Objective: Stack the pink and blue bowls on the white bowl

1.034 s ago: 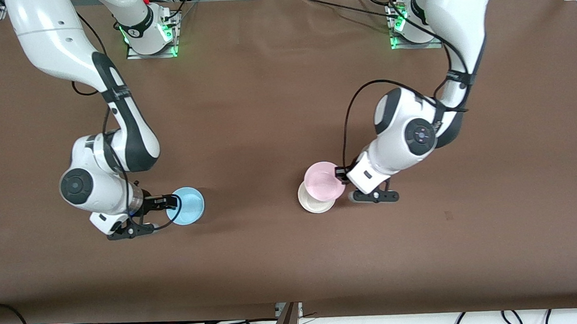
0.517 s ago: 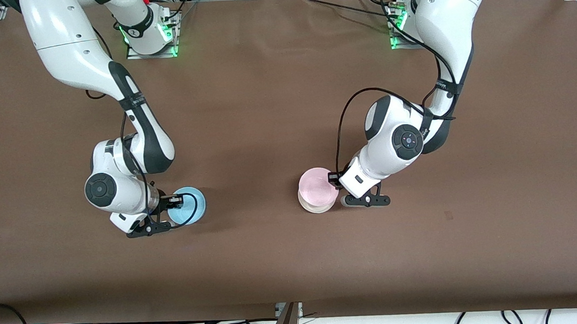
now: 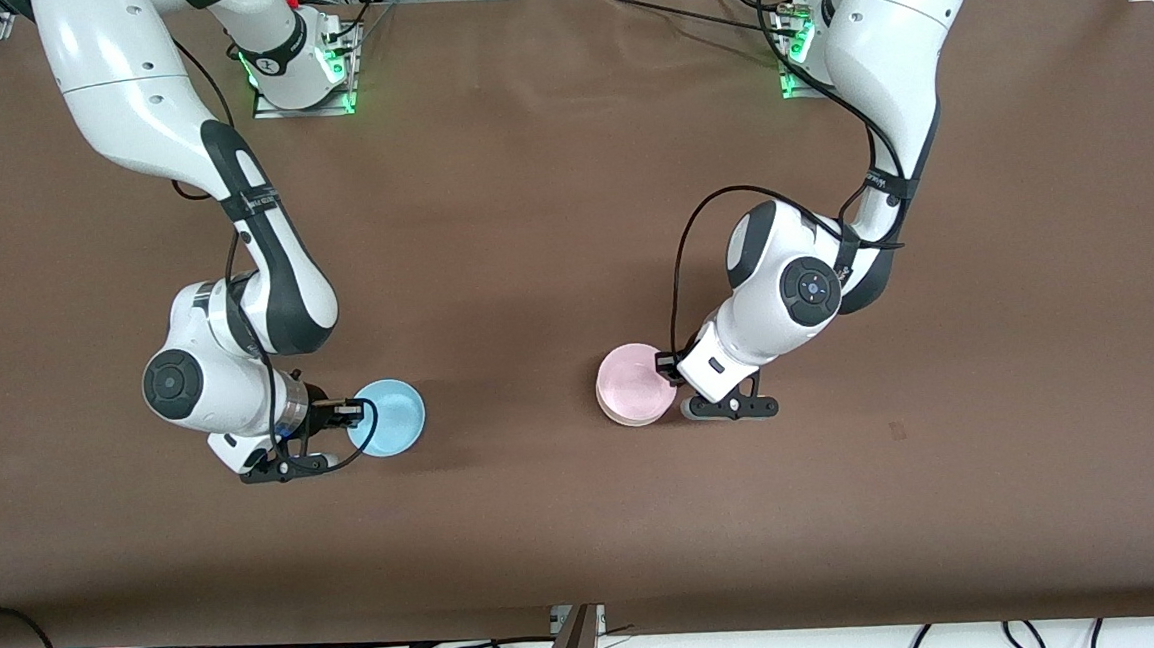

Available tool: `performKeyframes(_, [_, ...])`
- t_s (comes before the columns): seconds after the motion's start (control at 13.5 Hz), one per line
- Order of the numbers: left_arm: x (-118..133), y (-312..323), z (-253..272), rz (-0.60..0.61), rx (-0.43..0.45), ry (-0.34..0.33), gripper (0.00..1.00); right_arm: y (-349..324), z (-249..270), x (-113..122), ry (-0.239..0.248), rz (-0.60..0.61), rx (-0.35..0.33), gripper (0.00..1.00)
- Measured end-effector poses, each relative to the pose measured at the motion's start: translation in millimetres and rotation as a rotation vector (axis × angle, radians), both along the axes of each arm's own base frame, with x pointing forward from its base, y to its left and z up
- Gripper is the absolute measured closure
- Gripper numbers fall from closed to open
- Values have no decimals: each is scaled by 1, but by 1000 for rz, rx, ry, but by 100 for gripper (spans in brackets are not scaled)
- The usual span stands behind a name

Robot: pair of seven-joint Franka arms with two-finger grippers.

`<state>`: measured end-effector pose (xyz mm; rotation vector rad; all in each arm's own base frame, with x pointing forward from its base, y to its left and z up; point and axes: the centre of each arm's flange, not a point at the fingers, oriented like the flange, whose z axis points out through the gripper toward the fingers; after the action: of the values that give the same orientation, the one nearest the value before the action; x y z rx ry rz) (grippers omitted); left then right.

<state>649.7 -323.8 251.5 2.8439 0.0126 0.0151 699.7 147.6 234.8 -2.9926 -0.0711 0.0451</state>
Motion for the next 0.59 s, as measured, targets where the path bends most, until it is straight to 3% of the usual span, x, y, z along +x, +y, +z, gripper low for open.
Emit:
performKeyframes(0.3, [-1, -2, -5, -6, 7, 2, 98, 21, 20, 1, -6, -42, 9, 98])
performKeyframes(0.59, [-2, -2, -12, 2, 11, 14, 98, 34, 62, 1, 56, -39, 14, 98])
